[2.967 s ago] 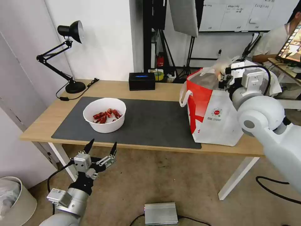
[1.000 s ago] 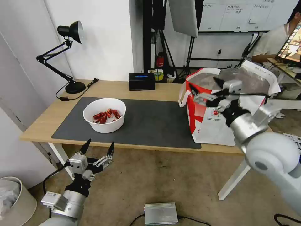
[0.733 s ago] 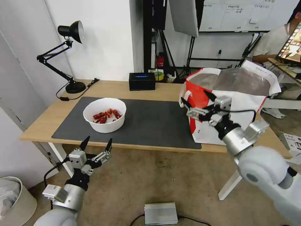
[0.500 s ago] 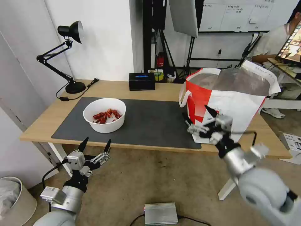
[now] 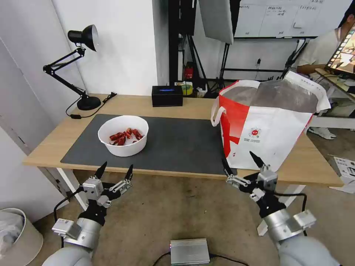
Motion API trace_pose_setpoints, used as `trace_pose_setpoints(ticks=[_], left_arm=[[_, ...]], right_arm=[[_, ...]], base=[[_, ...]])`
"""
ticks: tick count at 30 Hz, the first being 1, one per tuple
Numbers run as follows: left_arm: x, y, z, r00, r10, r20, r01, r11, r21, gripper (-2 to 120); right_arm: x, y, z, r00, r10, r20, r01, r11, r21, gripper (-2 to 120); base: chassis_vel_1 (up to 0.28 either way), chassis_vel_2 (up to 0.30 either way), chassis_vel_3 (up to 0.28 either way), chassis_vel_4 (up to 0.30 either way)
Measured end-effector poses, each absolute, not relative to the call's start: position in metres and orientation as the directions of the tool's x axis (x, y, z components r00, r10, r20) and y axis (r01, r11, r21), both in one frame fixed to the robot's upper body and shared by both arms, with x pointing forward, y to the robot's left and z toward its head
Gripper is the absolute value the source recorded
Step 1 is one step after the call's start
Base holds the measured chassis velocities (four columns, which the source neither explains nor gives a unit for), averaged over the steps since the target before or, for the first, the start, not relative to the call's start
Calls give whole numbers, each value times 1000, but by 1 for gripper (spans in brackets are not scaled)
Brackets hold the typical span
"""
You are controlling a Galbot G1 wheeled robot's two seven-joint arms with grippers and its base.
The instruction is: Pick up the trash from the table and place it into the takeout bag.
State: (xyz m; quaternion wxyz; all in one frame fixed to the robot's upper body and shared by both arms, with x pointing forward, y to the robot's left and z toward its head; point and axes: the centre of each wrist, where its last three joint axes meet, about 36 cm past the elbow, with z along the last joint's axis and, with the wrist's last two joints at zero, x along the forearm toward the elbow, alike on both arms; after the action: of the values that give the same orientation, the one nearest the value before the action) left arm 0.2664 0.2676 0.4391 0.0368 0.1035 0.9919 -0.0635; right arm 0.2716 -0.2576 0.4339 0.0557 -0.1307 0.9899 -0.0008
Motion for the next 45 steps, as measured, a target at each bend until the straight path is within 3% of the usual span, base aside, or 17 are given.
trace_pose_setpoints(ticks=[15, 31, 39, 43, 45], left_arm=[[268, 268, 437, -976, 199, -84, 208, 971, -120, 100], [269, 271, 439, -978, 191, -85, 200, 973, -113, 100], [289, 284, 458, -984, 148, -97, 158, 982, -105, 100], [299, 290, 480, -988, 143, -57, 149, 981, -128, 100], [310, 295, 501, -990, 143, 13, 139, 978, -153, 100]], right_arm=[[267, -246, 407, -988, -148, -37, -148, 989, -15, 100], [269, -243, 402, -992, -123, -9, -123, 992, -7, 100], [269, -243, 402, -992, -123, -10, -123, 992, -6, 100], [269, -243, 402, -992, -124, -10, -124, 992, -6, 100], [269, -243, 402, -992, -124, -10, -124, 992, -6, 100]], base=[[0, 0, 0, 0], [0, 0, 0, 0], [0, 0, 0, 0], [0, 0, 0, 0], [0, 0, 0, 0]])
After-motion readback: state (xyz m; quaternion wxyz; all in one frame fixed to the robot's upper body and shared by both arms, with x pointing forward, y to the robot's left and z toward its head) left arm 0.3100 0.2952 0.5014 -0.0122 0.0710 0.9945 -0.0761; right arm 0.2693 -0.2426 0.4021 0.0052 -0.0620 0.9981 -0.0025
